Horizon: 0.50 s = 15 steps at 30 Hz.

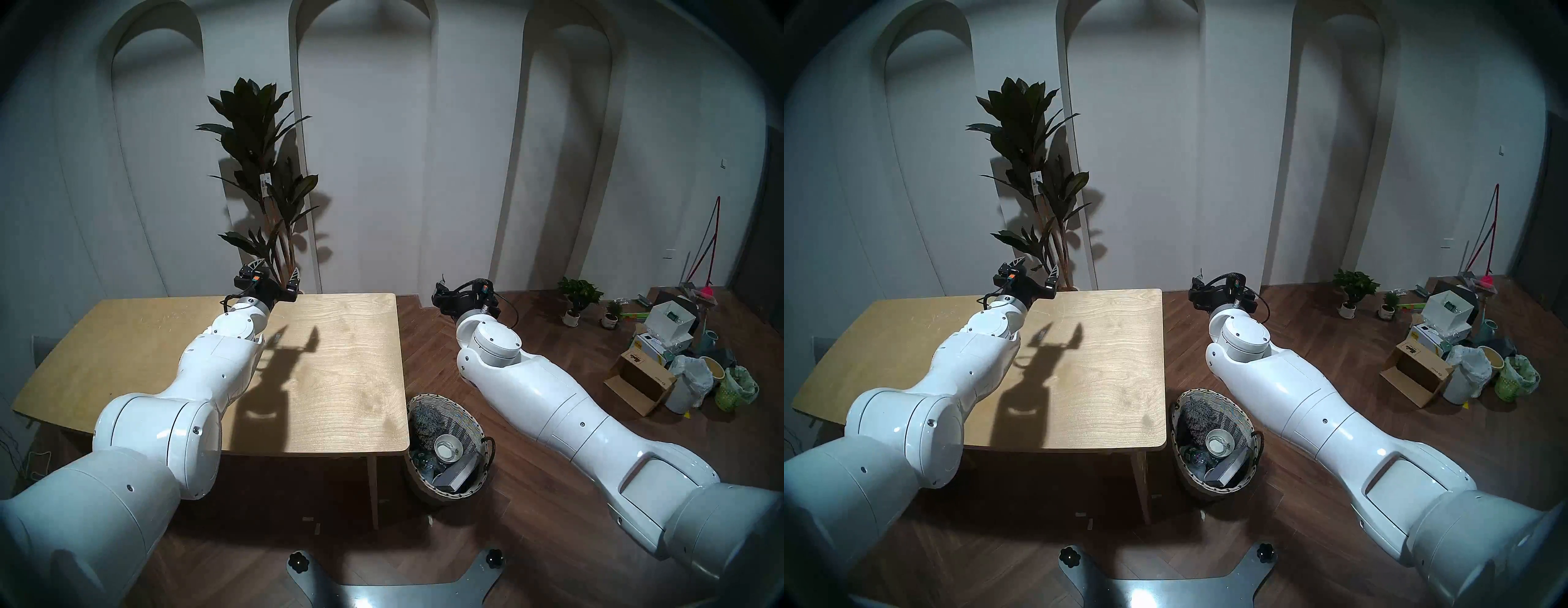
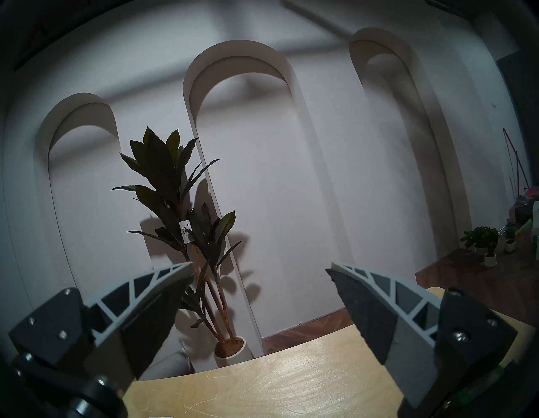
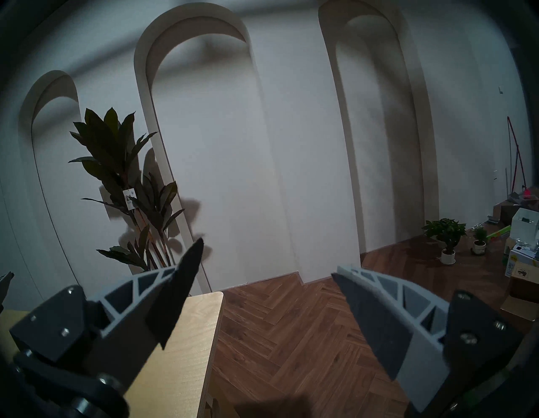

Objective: Load the items into the basket from the rear

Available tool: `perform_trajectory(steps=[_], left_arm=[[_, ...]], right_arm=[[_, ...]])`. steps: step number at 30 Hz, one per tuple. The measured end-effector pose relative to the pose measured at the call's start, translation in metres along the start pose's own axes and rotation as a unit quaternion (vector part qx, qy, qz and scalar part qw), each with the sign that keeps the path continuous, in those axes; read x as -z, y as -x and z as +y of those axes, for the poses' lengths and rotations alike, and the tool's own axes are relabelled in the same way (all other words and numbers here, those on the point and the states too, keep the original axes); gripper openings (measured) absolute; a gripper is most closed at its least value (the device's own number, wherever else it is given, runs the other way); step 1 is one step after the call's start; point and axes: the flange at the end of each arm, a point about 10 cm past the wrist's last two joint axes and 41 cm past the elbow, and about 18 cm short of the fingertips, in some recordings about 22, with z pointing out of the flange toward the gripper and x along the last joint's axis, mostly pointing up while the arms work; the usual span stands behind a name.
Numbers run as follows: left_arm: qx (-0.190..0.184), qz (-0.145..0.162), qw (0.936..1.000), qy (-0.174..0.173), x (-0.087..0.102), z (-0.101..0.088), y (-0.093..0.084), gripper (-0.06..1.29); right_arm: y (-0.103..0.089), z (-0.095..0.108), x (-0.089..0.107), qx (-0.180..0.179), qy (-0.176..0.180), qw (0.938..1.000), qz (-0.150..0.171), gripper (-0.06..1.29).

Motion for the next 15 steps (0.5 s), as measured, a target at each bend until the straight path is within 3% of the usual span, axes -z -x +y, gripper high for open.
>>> perform_trajectory(steps=[15], left_arm=[[0.000, 0.024, 0.9996, 0.014, 0.004, -0.003, -0.005, 1.23]], right_arm=[[0.007, -0.014, -0.016, 0.023, 0.015, 0.9995, -0.018, 1.25]])
